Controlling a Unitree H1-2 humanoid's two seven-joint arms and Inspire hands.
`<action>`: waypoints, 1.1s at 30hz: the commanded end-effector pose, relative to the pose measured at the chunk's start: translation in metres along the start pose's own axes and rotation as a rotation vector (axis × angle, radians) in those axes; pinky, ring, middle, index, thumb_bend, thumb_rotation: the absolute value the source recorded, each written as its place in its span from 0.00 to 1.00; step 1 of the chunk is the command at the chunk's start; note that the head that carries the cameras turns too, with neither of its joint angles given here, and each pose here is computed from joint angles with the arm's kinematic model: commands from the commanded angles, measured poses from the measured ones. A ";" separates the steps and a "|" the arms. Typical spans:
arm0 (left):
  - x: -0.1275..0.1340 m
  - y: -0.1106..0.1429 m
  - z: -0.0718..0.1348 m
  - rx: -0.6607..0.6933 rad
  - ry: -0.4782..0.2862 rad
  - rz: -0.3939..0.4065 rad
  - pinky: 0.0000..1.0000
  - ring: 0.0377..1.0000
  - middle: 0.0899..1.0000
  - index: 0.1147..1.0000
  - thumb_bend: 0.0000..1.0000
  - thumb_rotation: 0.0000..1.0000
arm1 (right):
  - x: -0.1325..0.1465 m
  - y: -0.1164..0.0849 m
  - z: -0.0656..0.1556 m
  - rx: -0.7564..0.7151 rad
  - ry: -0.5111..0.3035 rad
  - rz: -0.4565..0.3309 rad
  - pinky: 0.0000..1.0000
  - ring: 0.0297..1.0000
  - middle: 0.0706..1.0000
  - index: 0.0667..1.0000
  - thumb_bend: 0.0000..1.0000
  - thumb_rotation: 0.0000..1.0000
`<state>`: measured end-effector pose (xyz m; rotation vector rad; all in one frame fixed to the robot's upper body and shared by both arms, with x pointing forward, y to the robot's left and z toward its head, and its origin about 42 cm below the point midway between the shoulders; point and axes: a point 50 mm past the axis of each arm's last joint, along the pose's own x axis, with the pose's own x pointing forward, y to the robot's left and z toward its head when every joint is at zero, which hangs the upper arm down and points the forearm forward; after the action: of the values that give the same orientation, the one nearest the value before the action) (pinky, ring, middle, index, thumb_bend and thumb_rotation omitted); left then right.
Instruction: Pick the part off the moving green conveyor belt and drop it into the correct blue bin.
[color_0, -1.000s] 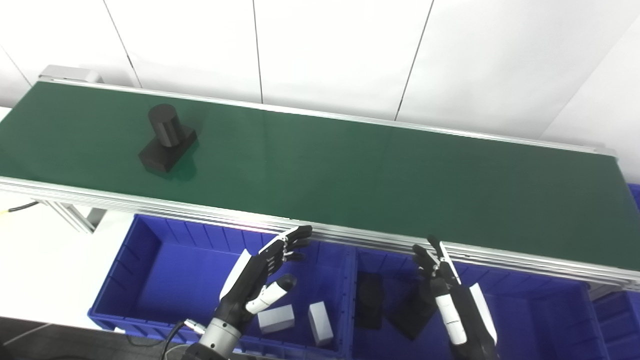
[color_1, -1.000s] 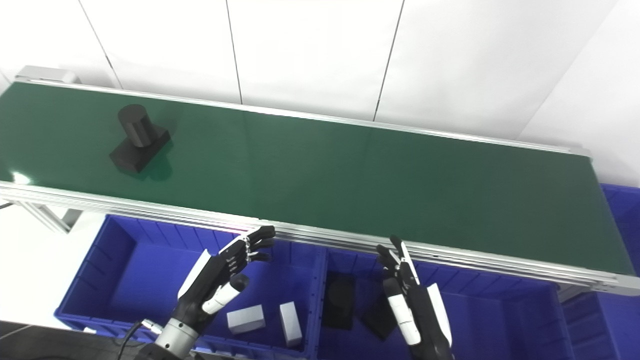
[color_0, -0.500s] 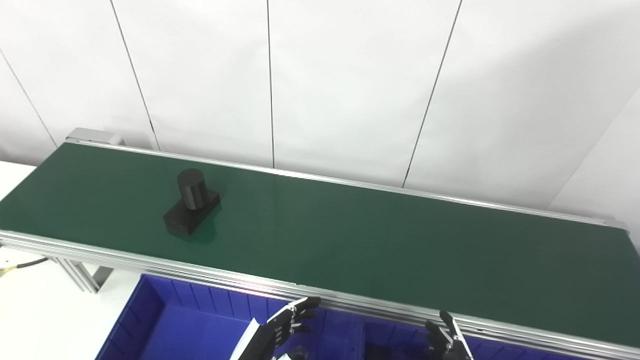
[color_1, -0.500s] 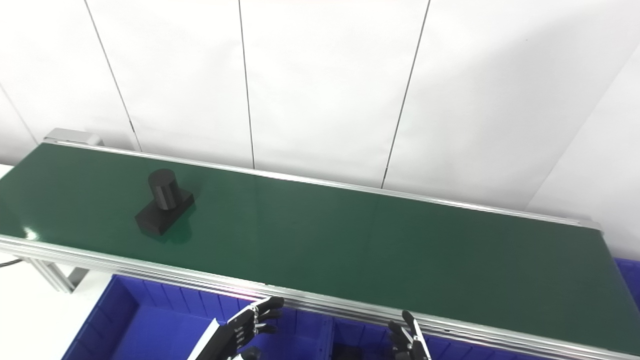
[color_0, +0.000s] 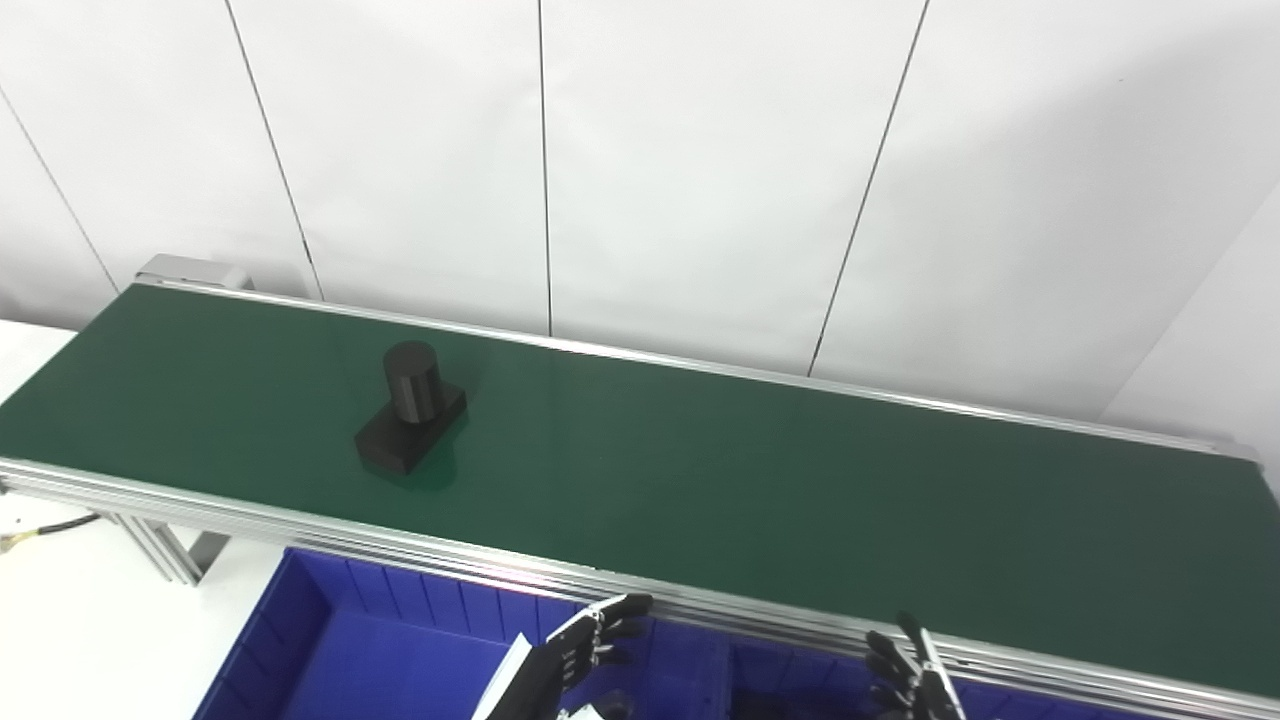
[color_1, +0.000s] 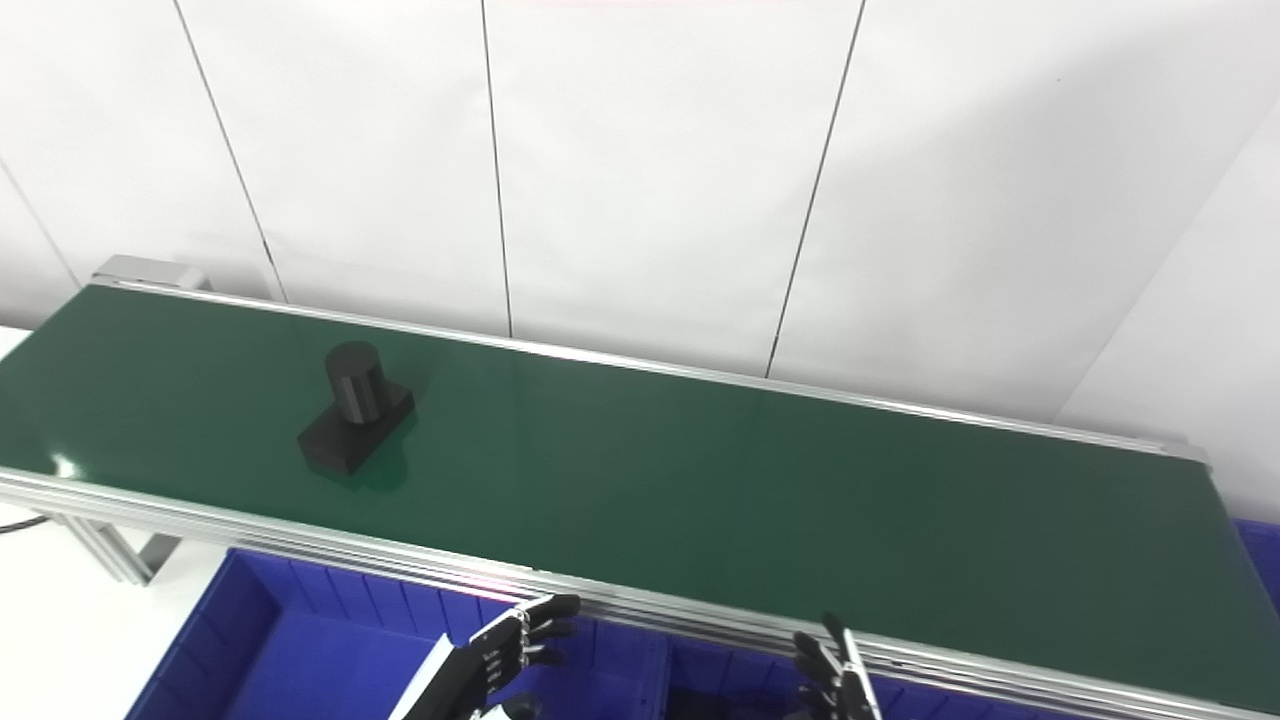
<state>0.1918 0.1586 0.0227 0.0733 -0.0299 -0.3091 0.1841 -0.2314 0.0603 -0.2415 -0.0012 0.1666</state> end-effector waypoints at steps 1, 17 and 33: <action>0.013 -0.006 0.013 0.011 -0.084 0.002 0.73 0.81 0.84 0.79 0.72 0.77 | 0.006 -0.010 0.011 -0.027 -0.121 -0.019 0.81 0.87 0.88 0.99 0.75 0.85; 0.027 -0.028 0.014 0.003 -0.084 -0.034 0.75 0.82 0.85 0.80 0.76 0.74 | 0.036 -0.047 0.050 -0.078 -0.343 0.027 0.80 0.84 0.85 0.98 0.90 0.71; 0.027 -0.033 0.020 -0.017 -0.099 -0.045 0.78 0.85 0.86 0.79 0.80 0.70 | 0.080 -0.049 0.105 -0.088 -0.449 0.064 0.82 0.83 0.86 0.99 0.87 0.70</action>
<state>0.2003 0.1221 0.0269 0.0585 -0.0548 -0.3543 0.2620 -0.2462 0.1540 -0.2848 -0.3781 0.2774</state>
